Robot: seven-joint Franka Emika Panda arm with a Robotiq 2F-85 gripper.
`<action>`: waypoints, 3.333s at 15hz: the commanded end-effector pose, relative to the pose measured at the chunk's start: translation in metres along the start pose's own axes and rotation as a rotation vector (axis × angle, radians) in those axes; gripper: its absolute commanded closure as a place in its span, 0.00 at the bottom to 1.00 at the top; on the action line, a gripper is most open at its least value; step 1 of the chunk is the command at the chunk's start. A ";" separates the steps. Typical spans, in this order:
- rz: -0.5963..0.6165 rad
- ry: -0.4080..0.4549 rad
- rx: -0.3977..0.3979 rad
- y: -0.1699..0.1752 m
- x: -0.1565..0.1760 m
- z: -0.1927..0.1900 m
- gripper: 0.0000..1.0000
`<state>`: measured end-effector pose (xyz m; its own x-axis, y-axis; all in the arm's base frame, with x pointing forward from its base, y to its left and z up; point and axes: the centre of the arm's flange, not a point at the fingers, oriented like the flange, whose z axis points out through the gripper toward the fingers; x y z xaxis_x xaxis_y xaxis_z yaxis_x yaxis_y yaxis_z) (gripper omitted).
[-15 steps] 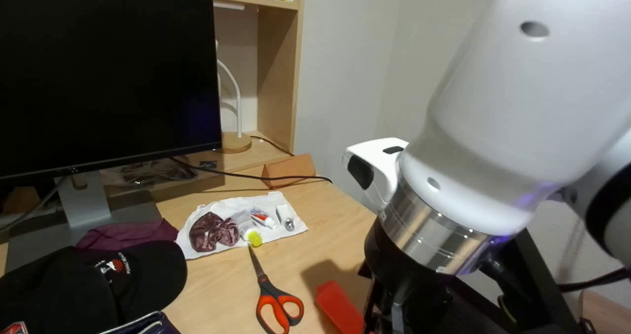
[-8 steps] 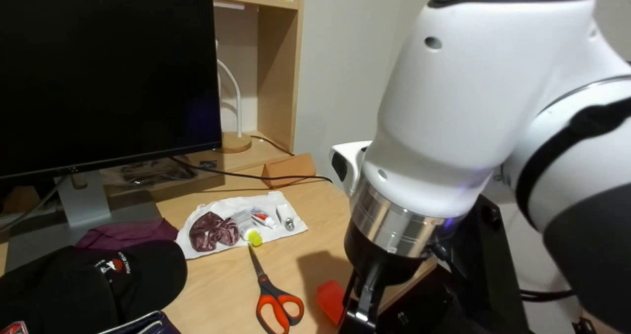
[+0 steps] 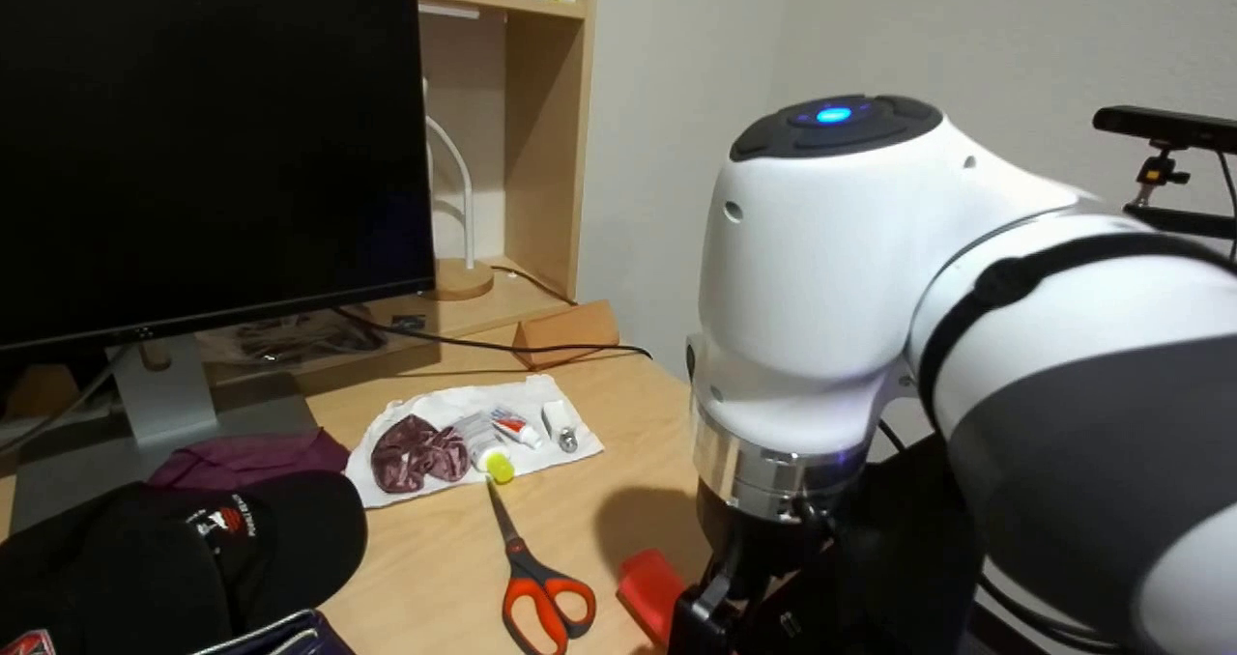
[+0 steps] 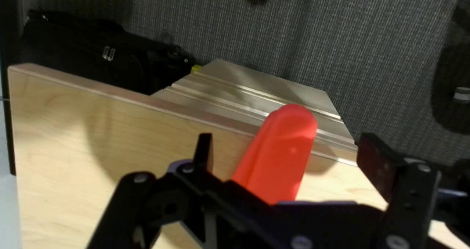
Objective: Move the purse to the left then pick the orange object and place it on the table
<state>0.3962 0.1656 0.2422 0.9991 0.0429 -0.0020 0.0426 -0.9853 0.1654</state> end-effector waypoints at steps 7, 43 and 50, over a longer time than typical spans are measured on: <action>0.221 -0.020 0.088 -0.007 0.006 0.036 0.00; 0.383 0.207 0.153 0.063 0.028 -0.002 0.81; 0.290 0.280 0.110 0.127 0.017 -0.007 0.81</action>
<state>0.4326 0.0671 0.2636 0.9241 -0.2681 0.2725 -0.2792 -0.9602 0.0022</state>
